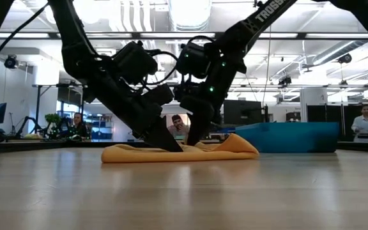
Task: Roll microfiber towels into tight, uniform cylinder then place into a basket
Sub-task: Roll the orange towel
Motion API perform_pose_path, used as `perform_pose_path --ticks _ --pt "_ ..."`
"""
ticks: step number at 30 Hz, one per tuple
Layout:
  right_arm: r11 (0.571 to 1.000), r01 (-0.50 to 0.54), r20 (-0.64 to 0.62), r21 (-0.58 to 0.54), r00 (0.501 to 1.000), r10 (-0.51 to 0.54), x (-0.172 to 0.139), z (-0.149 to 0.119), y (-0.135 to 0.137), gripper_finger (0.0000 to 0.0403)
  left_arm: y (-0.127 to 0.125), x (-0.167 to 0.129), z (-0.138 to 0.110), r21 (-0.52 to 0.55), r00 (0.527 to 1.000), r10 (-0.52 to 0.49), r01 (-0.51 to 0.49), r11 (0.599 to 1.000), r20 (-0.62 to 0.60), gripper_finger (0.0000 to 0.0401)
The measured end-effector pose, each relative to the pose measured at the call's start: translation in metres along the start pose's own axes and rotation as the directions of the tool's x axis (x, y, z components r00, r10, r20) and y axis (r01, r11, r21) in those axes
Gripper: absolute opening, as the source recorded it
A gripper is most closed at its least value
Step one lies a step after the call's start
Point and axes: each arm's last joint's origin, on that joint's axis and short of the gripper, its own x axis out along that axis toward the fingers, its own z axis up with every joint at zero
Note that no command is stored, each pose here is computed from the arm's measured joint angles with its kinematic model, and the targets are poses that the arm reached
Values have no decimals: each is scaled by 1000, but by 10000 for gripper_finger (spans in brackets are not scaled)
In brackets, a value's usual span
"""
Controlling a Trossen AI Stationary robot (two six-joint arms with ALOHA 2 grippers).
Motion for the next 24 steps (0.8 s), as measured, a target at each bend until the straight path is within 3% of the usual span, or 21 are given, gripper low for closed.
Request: perform_pose_path --ticks 3,8,14,19,24 --pt "1000 -1 16 12 1000 1 1 0 0 9 0 0 0 -1 1000 0 0 1000 0 164" --pt "992 -9 34 124 999 5 -19 9 3 14 0 -1 1 -3 1000 0 0 1000 3 164" --pt "1000 -11 -35 14 999 11 -26 1 33 83 -1 -9 7 26 1000 -6 5 1000 16 164" --pt "990 136 -5 42 991 -136 -20 -2 46 151 0 -11 9 29 1000 -5 4 1000 23 164" --pt "966 225 25 128 973 -230 -6 -2 46 181 0 -11 10 30 1000 -5 4 1000 31 164"
